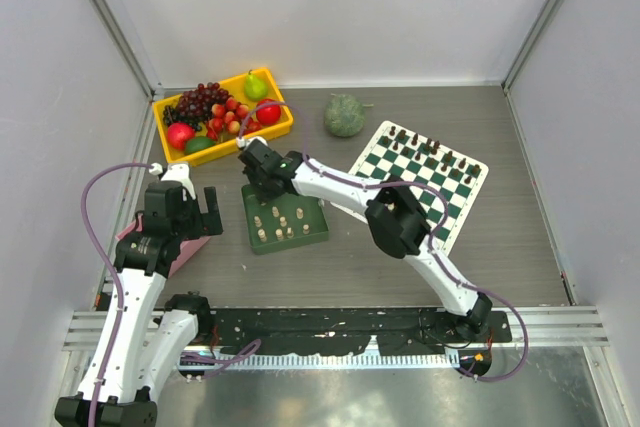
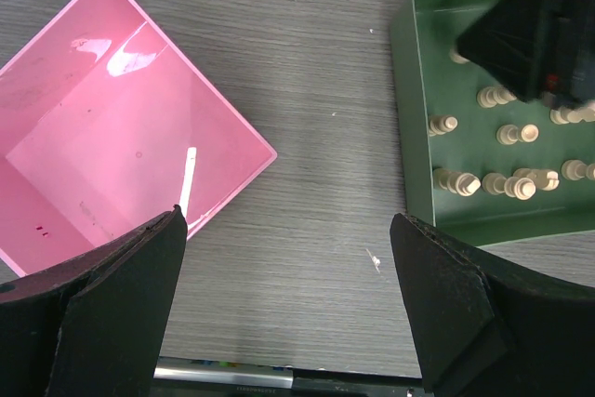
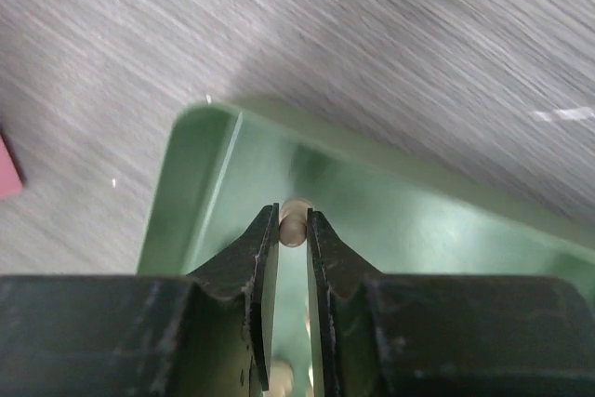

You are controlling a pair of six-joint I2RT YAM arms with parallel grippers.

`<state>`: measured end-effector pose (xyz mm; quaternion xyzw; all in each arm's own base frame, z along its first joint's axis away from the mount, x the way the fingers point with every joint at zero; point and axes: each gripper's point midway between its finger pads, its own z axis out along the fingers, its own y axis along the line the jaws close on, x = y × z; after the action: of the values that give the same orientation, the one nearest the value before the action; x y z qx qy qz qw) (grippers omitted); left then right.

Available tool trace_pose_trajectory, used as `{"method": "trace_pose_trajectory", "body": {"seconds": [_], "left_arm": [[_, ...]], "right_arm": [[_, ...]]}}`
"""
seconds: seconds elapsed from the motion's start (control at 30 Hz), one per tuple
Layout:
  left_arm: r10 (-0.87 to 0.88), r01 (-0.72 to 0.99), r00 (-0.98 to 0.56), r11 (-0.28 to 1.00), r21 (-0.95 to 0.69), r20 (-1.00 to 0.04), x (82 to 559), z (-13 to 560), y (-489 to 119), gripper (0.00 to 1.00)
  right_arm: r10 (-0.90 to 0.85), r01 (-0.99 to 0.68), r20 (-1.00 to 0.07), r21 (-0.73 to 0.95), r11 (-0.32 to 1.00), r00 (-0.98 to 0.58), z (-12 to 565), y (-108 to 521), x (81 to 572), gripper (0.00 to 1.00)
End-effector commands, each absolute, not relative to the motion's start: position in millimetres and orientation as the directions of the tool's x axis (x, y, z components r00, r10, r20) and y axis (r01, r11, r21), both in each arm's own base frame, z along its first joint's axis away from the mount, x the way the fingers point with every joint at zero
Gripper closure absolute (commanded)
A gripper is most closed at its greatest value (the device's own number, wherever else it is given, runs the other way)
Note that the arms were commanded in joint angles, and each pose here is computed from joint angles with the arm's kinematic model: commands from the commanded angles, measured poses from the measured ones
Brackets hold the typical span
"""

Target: Set up the chess pieces on the board

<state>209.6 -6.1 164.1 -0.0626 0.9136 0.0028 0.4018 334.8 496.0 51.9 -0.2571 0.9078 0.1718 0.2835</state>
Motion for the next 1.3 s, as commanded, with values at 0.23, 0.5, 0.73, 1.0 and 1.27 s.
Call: {"method": "trace_pose_trajectory", "body": {"seconds": [0.23,0.5,0.73,1.0,1.27], "left_arm": [[-0.111,-0.115,-0.626,0.992,-0.05,-0.772,216.3,181.1,-5.0,0.01],[-0.112,-0.112,-0.63,0.992,-0.053,-0.769,215.5,179.9,-5.7,0.01],[-0.112,-0.111,-0.633,0.992,-0.054,-0.766,216.5,179.2,-6.5,0.01],[-0.112,-0.11,-0.636,0.993,-0.054,-0.764,216.4,178.3,-6.7,0.01],[-0.112,-0.107,-0.639,0.993,-0.055,-0.761,216.5,178.0,-7.3,0.01]], "right_arm": [[-0.118,-0.436,-0.826,0.165,0.884,-0.551,217.2,387.7,337.1,0.93],[0.069,-0.11,-0.782,0.174,0.979,-0.619,172.1,242.0,333.5,0.93],[0.273,0.168,-0.769,0.215,0.962,-0.578,154.8,133.6,315.6,0.93],[0.393,0.396,-0.74,0.185,0.899,-0.546,124.1,56.9,282.2,0.93],[0.456,0.526,-0.711,0.141,0.839,-0.536,98.8,19.3,258.9,0.93]]}}
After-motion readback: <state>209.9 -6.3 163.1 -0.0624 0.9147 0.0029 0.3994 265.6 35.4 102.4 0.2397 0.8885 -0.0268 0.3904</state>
